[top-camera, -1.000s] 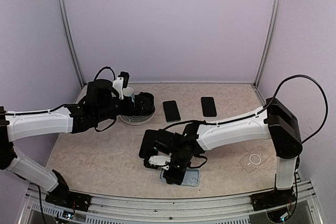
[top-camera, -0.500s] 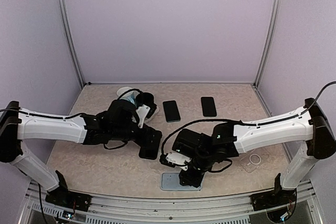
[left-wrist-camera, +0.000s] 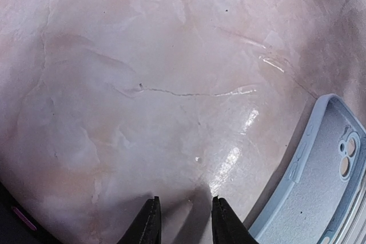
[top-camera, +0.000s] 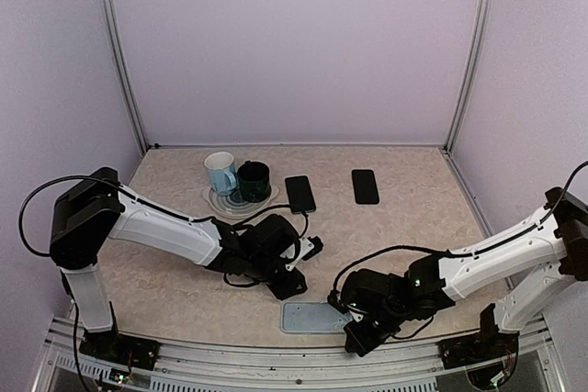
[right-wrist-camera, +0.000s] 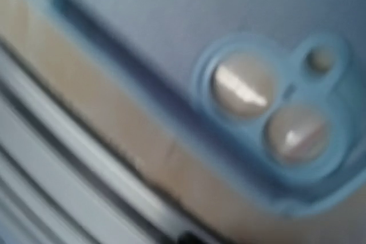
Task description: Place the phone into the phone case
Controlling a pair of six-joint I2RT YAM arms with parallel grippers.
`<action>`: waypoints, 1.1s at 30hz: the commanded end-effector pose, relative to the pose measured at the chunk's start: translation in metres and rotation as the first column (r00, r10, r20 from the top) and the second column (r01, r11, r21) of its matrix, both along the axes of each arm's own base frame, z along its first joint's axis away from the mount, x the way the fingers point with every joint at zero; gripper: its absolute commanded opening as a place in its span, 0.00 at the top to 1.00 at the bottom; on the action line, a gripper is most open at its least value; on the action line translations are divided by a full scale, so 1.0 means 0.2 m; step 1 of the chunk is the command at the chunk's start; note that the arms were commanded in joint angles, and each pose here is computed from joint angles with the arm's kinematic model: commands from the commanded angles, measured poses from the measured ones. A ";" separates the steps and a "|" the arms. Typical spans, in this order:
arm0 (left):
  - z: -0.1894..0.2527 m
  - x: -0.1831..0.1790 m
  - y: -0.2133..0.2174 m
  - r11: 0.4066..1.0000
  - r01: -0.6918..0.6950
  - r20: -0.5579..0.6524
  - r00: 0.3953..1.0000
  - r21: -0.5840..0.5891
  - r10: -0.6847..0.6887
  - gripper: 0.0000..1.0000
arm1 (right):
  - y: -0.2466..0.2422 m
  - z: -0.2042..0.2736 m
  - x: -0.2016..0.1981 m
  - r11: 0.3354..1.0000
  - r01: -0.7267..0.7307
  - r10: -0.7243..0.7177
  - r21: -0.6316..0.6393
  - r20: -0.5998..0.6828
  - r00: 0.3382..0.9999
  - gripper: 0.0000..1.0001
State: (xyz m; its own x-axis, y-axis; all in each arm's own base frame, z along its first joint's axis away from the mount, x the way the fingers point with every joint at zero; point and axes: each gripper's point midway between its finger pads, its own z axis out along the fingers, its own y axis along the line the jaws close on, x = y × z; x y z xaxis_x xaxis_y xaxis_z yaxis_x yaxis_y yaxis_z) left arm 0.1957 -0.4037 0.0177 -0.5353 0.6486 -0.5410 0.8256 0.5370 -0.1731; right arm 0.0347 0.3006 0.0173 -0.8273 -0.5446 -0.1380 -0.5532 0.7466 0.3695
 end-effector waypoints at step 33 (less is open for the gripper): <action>0.01 -0.03 0.12 0.999 -0.031 -0.016 0.999 -0.021 0.031 0.69 | -0.07 0.10 0.82 0.947 0.316 -0.321 0.063 0.245 0.915 1.00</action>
State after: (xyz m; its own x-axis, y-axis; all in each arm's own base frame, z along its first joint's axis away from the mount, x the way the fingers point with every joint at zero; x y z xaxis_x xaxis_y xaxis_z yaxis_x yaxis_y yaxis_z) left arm 0.1816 -0.3794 0.0197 -0.5650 0.6351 -0.5267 0.8111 0.5444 -0.2138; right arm 0.2158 0.3128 0.0459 -0.8633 -0.2714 -0.4254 -0.4155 0.8608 0.2939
